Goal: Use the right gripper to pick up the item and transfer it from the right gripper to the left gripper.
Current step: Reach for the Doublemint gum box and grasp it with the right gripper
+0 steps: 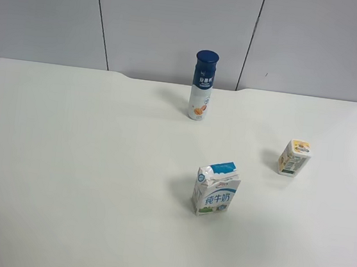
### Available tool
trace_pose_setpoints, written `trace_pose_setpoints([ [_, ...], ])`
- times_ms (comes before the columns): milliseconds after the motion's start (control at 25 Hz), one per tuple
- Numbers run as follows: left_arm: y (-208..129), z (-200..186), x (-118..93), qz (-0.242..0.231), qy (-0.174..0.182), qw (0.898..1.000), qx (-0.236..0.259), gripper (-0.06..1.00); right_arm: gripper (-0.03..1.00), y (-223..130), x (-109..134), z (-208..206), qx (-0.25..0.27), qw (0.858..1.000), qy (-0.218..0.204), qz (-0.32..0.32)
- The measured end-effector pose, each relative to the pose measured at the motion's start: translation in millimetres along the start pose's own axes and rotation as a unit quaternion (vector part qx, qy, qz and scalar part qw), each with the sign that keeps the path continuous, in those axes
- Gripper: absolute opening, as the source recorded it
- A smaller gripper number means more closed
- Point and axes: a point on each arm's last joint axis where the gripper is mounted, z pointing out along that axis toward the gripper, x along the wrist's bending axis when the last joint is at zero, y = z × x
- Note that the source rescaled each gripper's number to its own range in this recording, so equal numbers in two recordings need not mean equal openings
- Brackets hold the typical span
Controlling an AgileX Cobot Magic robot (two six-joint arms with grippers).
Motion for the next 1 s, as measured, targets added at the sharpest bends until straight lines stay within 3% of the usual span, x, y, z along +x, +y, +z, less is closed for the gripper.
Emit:
trace_pose_setpoints([
  [400,0.0,0.0,0.0,0.000,0.000,1.000,0.000,1.00,1.00,78.3,-2.7,65.1,0.131,0.990,-0.003,0.050],
  [720,0.0,0.0,0.0,0.000,0.000,1.000,0.000,1.00,1.00,102.3,-4.0,139.0,0.234,0.965,-0.020,0.113],
  [1000,0.0,0.0,0.0,0.000,0.000,1.000,0.000,1.00,1.00,109.8,-4.8,193.0,0.295,0.947,-0.031,0.126],
])
